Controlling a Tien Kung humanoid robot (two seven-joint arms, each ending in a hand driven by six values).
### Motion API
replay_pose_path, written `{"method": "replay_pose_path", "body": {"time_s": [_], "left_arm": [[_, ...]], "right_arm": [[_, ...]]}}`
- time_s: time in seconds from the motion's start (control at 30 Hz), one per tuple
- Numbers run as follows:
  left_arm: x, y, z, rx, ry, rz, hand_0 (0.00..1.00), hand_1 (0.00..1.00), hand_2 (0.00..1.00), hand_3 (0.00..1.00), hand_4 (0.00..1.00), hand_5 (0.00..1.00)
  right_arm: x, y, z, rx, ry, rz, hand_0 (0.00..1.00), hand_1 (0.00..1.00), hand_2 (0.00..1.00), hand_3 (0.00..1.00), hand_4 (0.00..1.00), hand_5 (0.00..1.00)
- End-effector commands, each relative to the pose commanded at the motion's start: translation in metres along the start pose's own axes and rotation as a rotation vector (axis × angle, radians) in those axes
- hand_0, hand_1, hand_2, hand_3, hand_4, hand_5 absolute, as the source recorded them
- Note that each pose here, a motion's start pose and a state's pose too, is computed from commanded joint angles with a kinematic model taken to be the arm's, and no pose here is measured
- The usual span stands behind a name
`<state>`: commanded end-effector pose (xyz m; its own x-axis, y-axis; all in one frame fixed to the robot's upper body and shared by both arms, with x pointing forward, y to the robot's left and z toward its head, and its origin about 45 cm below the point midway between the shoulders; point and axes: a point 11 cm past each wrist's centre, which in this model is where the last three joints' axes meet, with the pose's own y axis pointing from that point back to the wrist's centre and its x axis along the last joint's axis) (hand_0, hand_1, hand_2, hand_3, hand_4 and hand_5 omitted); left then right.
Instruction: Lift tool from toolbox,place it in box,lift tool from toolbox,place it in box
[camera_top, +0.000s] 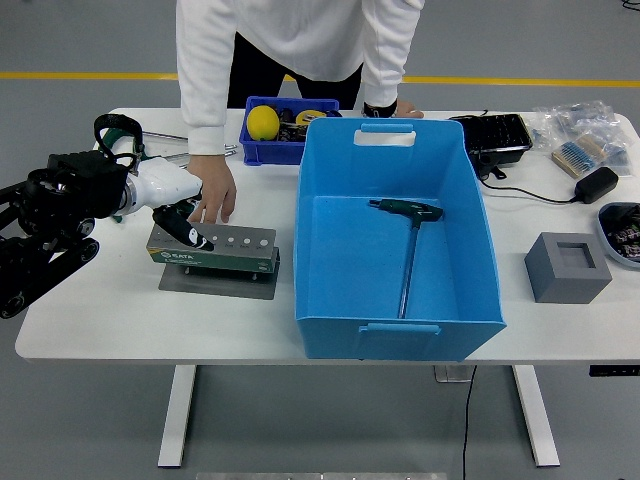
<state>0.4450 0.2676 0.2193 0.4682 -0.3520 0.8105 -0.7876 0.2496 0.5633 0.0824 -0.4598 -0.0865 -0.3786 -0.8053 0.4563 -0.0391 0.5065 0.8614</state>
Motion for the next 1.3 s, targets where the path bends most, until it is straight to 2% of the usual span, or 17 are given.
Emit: {"method": "replay_pose_path", "body": {"time_s": [0.13, 0.17, 0.37, 0.4, 0.57, 0.6, 0.77, 0.8, 0.97, 1.0, 1.3], "left_arm": [[0.0, 0.0, -0.001, 0.002, 0.001, 0.002, 0.261, 0.207, 0.206, 0.248, 0.957, 0.783], [0.0, -0.001, -0.001, 0.002, 0.002, 0.003, 0.222, 0.172, 0.186, 0.235, 0.95, 0.772], [0.0, -0.001, -0.002, -0.001, 0.0, 0.019, 0.222, 0.172, 0.186, 0.235, 0.95, 0.772], [0.0, -0.001, -0.002, -0.002, 0.0, 0.024, 0.174, 0.134, 0.144, 0.187, 0.921, 0.713], [0.001, -0.002, -0.003, -0.012, 0.011, 0.067, 0.174, 0.134, 0.144, 0.187, 0.921, 0.713], [0.002, -0.002, -0.004, -0.013, 0.012, 0.075, 0.124, 0.087, 0.107, 0.125, 0.83, 0.523], [0.006, -0.001, -0.004, -0.034, 0.018, 0.127, 0.124, 0.087, 0.107, 0.125, 0.83, 0.523], [0.008, 0.0, -0.004, -0.041, 0.022, 0.14, 0.08, 0.028, 0.065, 0.092, 0.791, 0.501], [0.017, 0.003, -0.003, -0.066, 0.027, 0.197, 0.08, 0.028, 0.065, 0.092, 0.791, 0.501], [0.019, 0.004, -0.002, -0.072, 0.03, 0.212, 0.055, 0.002, 0.045, 0.082, 0.765, 0.487], [0.035, 0.012, 0.003, -0.115, 0.062, 0.299, 0.031, 0.002, 0.028, 0.074, 0.765, 0.491]], "right_arm": [[0.0, 0.0, 0.0, 0.001, -0.001, 0.0, 0.678, 0.641, 0.716, 0.556, 0.788, 0.718], [0.0, 0.0, 0.0, 0.001, -0.001, 0.0, 0.678, 0.642, 0.716, 0.556, 0.788, 0.718], [0.0, 0.0, -0.001, 0.001, -0.001, 0.0, 0.678, 0.642, 0.716, 0.556, 0.788, 0.718], [0.0, 0.0, -0.001, 0.001, 0.0, 0.0, 0.678, 0.641, 0.716, 0.556, 0.788, 0.718], [0.0, 0.0, -0.001, 0.001, 0.0, 0.0, 0.678, 0.641, 0.716, 0.556, 0.788, 0.718], [0.0, 0.0, -0.001, 0.002, 0.0, 0.0, 0.678, 0.641, 0.716, 0.556, 0.788, 0.717], [0.0, 0.0, -0.001, 0.002, -0.001, -0.001, 0.678, 0.641, 0.716, 0.556, 0.788, 0.717], [0.0, 0.0, -0.001, 0.002, -0.001, -0.001, 0.678, 0.641, 0.715, 0.556, 0.787, 0.717], [0.0, 0.0, -0.001, 0.002, -0.002, -0.001, 0.678, 0.641, 0.715, 0.556, 0.787, 0.717], [0.0, 0.0, -0.001, 0.002, -0.001, -0.001, 0.678, 0.64, 0.715, 0.556, 0.788, 0.718], [-0.001, 0.0, 0.001, -0.002, 0.001, -0.001, 0.678, 0.64, 0.715, 0.556, 0.788, 0.717]]}}
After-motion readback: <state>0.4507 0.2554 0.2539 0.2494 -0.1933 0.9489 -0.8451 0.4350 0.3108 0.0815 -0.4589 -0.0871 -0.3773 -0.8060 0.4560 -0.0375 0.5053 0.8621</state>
